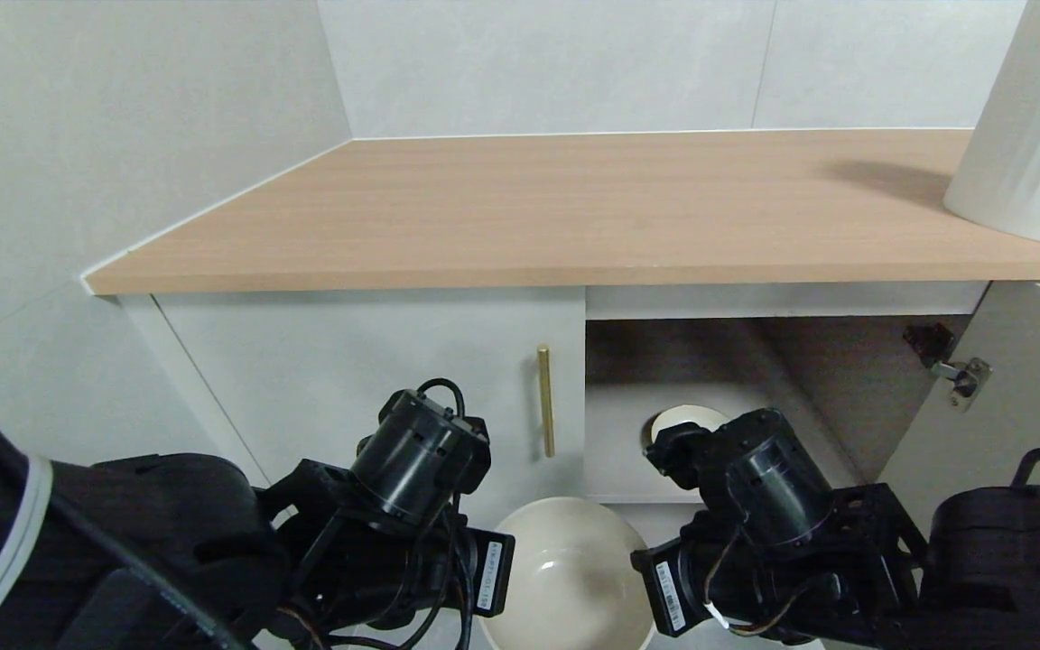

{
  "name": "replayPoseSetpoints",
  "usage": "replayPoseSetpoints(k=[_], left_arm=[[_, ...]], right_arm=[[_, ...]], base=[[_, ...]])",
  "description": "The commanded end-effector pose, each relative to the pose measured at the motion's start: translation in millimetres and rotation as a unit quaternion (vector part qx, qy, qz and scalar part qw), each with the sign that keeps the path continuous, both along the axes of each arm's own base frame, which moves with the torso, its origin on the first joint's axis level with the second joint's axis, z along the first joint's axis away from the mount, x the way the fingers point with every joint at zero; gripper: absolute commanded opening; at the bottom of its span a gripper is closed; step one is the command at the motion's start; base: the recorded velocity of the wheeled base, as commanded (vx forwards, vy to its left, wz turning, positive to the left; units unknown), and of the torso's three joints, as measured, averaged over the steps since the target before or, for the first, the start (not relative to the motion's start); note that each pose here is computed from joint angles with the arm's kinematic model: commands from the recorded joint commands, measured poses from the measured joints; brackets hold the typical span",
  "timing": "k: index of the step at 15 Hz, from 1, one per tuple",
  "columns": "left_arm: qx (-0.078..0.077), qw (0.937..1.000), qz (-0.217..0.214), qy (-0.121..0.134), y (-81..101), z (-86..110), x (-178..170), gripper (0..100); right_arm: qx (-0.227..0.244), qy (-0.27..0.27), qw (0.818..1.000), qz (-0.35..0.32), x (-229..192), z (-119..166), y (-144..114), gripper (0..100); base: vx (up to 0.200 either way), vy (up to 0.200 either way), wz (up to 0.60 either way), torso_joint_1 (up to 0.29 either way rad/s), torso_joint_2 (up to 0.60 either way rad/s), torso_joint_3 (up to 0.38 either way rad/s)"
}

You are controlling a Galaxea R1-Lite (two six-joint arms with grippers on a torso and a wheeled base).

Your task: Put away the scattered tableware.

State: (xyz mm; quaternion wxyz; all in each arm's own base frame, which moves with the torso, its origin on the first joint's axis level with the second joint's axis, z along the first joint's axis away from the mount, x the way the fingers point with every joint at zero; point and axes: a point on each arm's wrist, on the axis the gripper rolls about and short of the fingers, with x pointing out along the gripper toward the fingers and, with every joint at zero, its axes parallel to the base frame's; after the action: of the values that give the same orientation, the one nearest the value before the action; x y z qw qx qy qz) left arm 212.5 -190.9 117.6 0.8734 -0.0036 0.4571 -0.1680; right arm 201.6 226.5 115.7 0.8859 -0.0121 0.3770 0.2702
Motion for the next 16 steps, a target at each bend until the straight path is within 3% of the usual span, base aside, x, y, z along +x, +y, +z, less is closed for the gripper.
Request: replayPoseSetpoints(k=[1, 10, 11, 16], left_arm=[[0.003, 1.0, 0.002, 0.001, 0.3, -0.6, 0.0, 0], [0.004, 1.0, 0.002, 0.001, 0.4, -0.7, 0.0, 0], [0.003, 1.0, 0.002, 0.0, 0.3, -0.6, 0.1, 100], [0.005, 1.0, 0.004, -0.002, -0.1, -0.3, 0.7, 100]], right_arm=[[-0.002, 0.001, 1.0, 0.0, -0.5, -0.6, -0.4, 0], [-0.003, 0.0, 1.0, -0.001, -0.5, -0.5, -1.1, 0], [-0.003, 0.001, 1.0, 0.0, -0.5, -0.5, -1.1, 0], [-0.004, 0.001, 1.0, -0.001, -0.4, -1.0, -1.7, 0]], base=[[0.0, 0.0, 0.0, 0.0, 0.0, 0.0], [0.0, 0.0, 0.0, 0.0, 0.0, 0.0], [0.0, 0.0, 0.0, 0.0, 0.0, 0.0], [0.0, 0.0, 0.0, 0.0, 0.0, 0.0]])
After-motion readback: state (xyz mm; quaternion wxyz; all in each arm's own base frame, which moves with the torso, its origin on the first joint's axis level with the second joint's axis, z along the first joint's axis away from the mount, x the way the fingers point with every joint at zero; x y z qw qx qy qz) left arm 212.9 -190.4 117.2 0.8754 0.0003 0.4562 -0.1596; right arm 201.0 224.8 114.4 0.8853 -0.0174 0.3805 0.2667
